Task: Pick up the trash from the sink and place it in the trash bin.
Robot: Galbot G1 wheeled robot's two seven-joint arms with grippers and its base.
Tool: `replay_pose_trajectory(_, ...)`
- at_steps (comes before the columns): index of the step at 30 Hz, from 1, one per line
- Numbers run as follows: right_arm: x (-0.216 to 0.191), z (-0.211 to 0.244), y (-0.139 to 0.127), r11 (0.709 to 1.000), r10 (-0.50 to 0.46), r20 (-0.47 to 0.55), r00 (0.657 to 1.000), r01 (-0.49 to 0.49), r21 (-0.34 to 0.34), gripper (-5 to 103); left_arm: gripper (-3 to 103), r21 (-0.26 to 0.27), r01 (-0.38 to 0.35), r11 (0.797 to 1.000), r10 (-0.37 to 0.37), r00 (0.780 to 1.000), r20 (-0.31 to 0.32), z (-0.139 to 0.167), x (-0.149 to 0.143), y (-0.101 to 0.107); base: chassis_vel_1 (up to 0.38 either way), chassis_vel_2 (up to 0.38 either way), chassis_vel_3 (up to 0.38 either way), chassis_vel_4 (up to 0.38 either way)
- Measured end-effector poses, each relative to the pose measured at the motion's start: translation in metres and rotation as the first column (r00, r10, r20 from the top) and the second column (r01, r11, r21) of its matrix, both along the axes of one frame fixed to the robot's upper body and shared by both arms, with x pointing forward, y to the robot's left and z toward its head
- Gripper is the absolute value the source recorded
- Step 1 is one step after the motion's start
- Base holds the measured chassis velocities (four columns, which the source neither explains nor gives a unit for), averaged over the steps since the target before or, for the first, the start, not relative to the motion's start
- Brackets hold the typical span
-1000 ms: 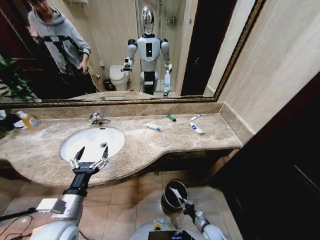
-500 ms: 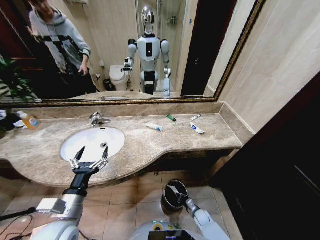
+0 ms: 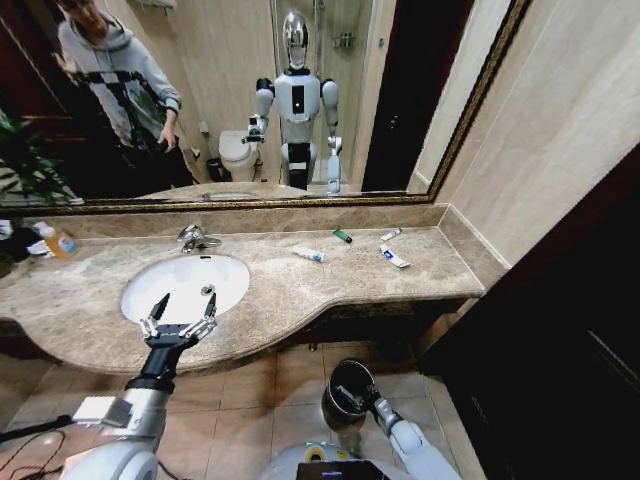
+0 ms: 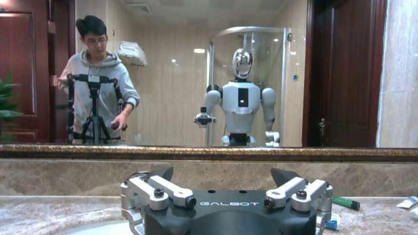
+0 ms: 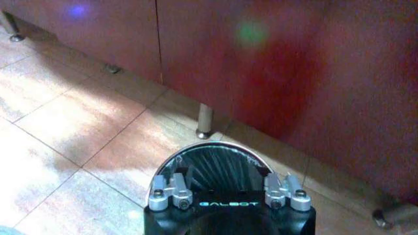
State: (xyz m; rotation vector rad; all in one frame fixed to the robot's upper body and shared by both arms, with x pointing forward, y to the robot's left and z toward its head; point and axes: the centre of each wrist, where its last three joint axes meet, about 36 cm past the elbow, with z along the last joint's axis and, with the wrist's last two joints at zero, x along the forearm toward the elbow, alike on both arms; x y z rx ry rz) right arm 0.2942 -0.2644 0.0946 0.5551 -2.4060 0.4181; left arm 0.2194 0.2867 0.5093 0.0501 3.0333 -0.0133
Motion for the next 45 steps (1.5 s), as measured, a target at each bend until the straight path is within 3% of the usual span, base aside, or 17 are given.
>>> replay_pose_trajectory(4, -0.005, 0.001, 0.001, 1.000, -0.020, 0.012, 1.000, 0.020, 0.008, 79, 100, 0.000, 0.000, 1.000, 0.000, 1.000, 0.000, 0.000, 0.000, 0.000, 0.000, 0.000, 0.000, 0.000)
replay_pose_trajectory(12, -0.011, 0.005, 0.001, 0.999, -0.033, 0.021, 0.999, 0.032, 0.020, 100, 100, 0.000, 0.000, 1.000, 0.000, 1.000, 0.000, 0.000, 0.000, 0.000, 0.000, 0.000, 0.000, 0.000)
replay_pose_trajectory(24, -0.024, 0.025, -0.009, 0.994, -0.095, 0.075, 0.993, 0.091, 0.060, 100, 100, 0.000, 0.000, 1.000, 0.000, 1.000, 0.000, 0.000, 0.000, 0.000, 0.000, 0.000, 0.000, 0.000)
replay_pose_trajectory(27, -0.037, 0.067, -0.031, 0.980, -0.172, 0.137, 0.976, 0.155, 0.126, 100, 100, 0.000, 0.000, 1.000, 0.000, 1.000, 0.000, 0.000, 0.000, 0.000, 0.000, 0.000, 0.000, 0.000)
replay_pose_trajectory(28, -0.037, 0.067, -0.031, 0.980, -0.172, 0.137, 0.976, 0.155, 0.126, 100, 100, 0.000, 0.000, 1.000, 0.000, 1.000, 0.000, 0.000, 0.000, 0.000, 0.000, 0.000, 0.000, 0.000)
replay_pose_trajectory(31, -0.051, 0.122, -0.039, 0.958, -0.243, 0.214, 0.946, 0.200, 0.204, 100, 100, 0.000, 0.000, 1.000, 0.000, 1.000, 0.000, 0.000, 0.000, 0.000, 0.000, 0.000, 0.000, 0.000)
replay_pose_trajectory(36, -0.066, 0.189, -0.032, 0.946, -0.270, 0.313, 0.910, 0.191, 0.263, 100, 100, 0.000, 0.000, 1.000, 0.000, 1.000, 0.000, 0.000, 0.000, 0.000, 0.000, 0.000, 0.000, 0.000)
replay_pose_trajectory(38, -0.067, 0.195, -0.030, 0.945, -0.271, 0.322, 0.907, 0.187, 0.267, 100, 100, 0.000, 0.000, 1.000, 0.000, 1.000, 0.000, 0.000, 0.000, 0.000, 0.000, 0.000, 0.000, 0.000)
replay_pose_trajectory(40, -0.064, 0.236, -0.020, 0.943, -0.263, 0.379, 0.887, 0.154, 0.295, 100, 100, 0.000, 0.000, 1.000, 0.000, 1.000, 0.000, 0.000, 0.000, 0.000, 0.000, 0.000, 0.000, 0.000)
replay_pose_trajectory(45, -0.048, 0.275, -0.011, 0.945, -0.248, 0.441, 0.862, 0.115, 0.307, 100, 100, 0.000, 0.000, 1.000, 0.000, 1.000, 0.000, 0.000, 0.000, 0.000, 0.000, 0.000, 0.000, 0.000)
